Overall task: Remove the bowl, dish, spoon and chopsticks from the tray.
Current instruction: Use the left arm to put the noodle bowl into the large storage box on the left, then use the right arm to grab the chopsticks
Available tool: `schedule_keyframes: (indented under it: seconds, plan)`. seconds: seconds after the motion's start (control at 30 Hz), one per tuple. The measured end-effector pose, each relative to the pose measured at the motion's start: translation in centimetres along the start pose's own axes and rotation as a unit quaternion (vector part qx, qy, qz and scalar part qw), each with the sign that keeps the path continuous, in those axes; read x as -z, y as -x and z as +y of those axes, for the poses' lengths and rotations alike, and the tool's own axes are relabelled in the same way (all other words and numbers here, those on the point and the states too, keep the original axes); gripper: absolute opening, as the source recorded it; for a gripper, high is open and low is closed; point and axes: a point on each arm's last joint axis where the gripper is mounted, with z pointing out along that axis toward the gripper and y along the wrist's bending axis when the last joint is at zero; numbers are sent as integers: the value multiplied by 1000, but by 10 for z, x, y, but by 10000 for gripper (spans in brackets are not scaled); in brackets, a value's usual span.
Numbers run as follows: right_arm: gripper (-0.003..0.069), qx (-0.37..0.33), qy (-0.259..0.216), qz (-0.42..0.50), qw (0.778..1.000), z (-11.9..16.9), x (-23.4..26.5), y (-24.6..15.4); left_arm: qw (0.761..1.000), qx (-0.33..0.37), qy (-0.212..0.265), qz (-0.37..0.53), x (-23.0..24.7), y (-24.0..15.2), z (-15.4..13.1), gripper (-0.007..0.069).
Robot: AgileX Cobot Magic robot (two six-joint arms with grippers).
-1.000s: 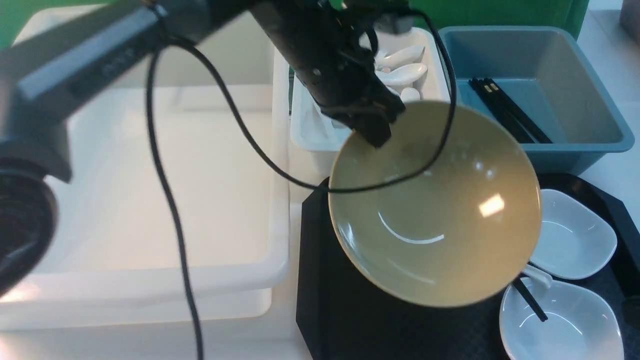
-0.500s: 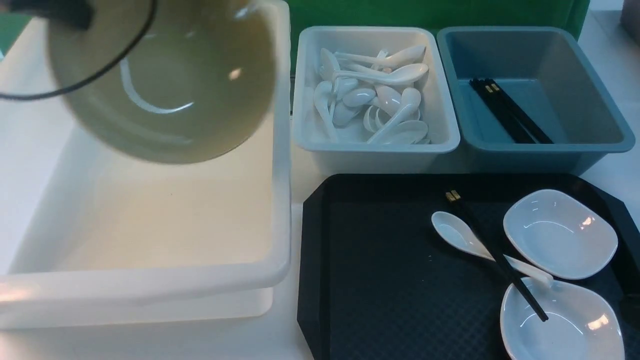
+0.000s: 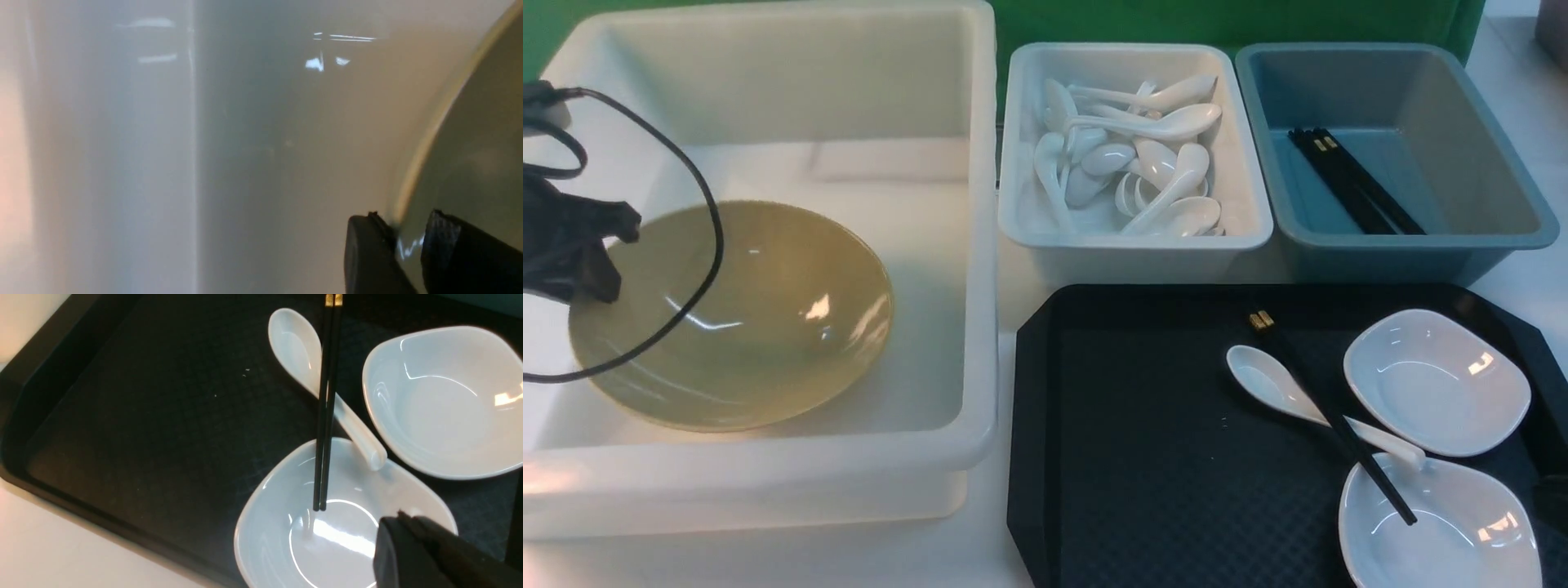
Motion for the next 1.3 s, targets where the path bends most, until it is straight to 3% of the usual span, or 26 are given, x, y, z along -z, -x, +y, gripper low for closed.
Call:
schedule_keyframes:
  seconds: [0.17,0.27,0.37,0.53,0.67,0.83,0.97,1.13,1.2,1.23,1.3]
  plan:
    - [42,0,0,-1,1000,0,0,0,999,23,36,-17,15,4,5,356]
    - [42,-1,-2,-3,1000,0,-2,-2,998,50,16,-25,23,5,0,384]
    - [43,-9,-1,-4,1000,0,-6,-6,999,23,-37,-15,17,5,-21,334]
    - [45,-20,4,-9,1000,0,-7,-6,998,-19,-52,9,-22,4,-37,191]
    - [45,-21,5,-10,1000,1,-7,-6,999,-7,-7,41,-41,1,-27,162]
    - [45,-23,5,-10,1000,1,-7,-6,994,31,97,51,-38,-2,-9,158]
    - [48,-22,4,-12,1000,0,-7,-4,992,53,115,19,-15,-1,-7,158]
    - [103,-21,17,21,999,-1,-8,20,996,37,66,-42,29,-3,-28,158]
    - [186,-21,29,55,998,-3,-14,43,994,-5,11,-104,67,-9,-58,158]
    - [186,-23,31,63,997,-4,-17,44,994,-10,4,-109,70,-9,-61,158]
    - [289,-26,39,98,994,-8,-32,63,984,-61,-50,-159,103,-24,-90,158]
